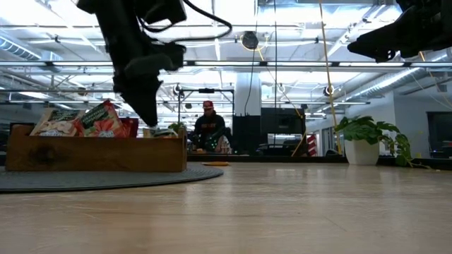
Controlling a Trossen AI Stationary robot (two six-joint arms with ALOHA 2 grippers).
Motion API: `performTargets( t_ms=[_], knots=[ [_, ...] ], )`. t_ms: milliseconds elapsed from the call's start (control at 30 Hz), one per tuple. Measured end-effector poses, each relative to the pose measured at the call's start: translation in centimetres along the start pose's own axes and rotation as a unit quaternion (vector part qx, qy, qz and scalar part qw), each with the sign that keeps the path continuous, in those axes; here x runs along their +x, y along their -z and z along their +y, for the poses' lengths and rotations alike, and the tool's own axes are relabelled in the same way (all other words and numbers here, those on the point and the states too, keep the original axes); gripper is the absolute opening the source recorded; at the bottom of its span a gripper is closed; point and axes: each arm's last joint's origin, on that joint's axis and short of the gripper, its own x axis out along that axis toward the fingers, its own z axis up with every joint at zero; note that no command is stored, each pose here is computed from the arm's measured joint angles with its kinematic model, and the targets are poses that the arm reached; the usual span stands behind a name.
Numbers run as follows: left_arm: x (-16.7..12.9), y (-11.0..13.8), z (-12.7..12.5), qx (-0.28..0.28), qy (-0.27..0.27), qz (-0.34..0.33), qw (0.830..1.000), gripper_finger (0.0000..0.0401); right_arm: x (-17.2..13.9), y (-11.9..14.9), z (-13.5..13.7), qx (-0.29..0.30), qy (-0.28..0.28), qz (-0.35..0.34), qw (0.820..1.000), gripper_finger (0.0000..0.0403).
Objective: Pick & Place Tea
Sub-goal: Put the yellow tea bag into the right section of the wooden organizer
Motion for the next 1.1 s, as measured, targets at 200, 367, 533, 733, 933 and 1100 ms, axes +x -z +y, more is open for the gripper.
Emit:
performTargets(
  t_ms=[200,367,533,733,933,1100],
  knots=[
    [-0.8,0.0,2.7,-0.037,-0.141,-0.026,0.989,0.0009,0.0,0.0,0.0,0.000,0.000,0.001,1.000,0.0187],
    [0.4,-1.6,6.2,-0.107,-0.140,0.010,0.984,0.0032,0.0,0.0,0.0,-0.001,-0.001,0.001,1.000,0.0187],
    [1.7,-3.6,11.3,-0.168,-0.116,0.020,0.979,0.0121,0.0,0.0,0.0,-0.001,0.000,0.001,1.000,0.0187],
    [3.0,-5.8,15.4,-0.233,-0.007,-0.014,0.972,0.0242,0.0,0.0,0.0,-0.001,0.000,0.001,1.000,0.0187],
    [6.5,-4.7,17.6,-0.286,-0.017,0.073,0.955,0.0308,0.0,0.0,0.0,0.000,0.000,0.001,1.000,0.0187],
    [9.3,-5.1,18.1,-0.295,-0.003,0.104,0.950,0.0327,0.0,0.0,0.0,-0.001,0.000,0.001,1.000,0.0187]
  ],
)
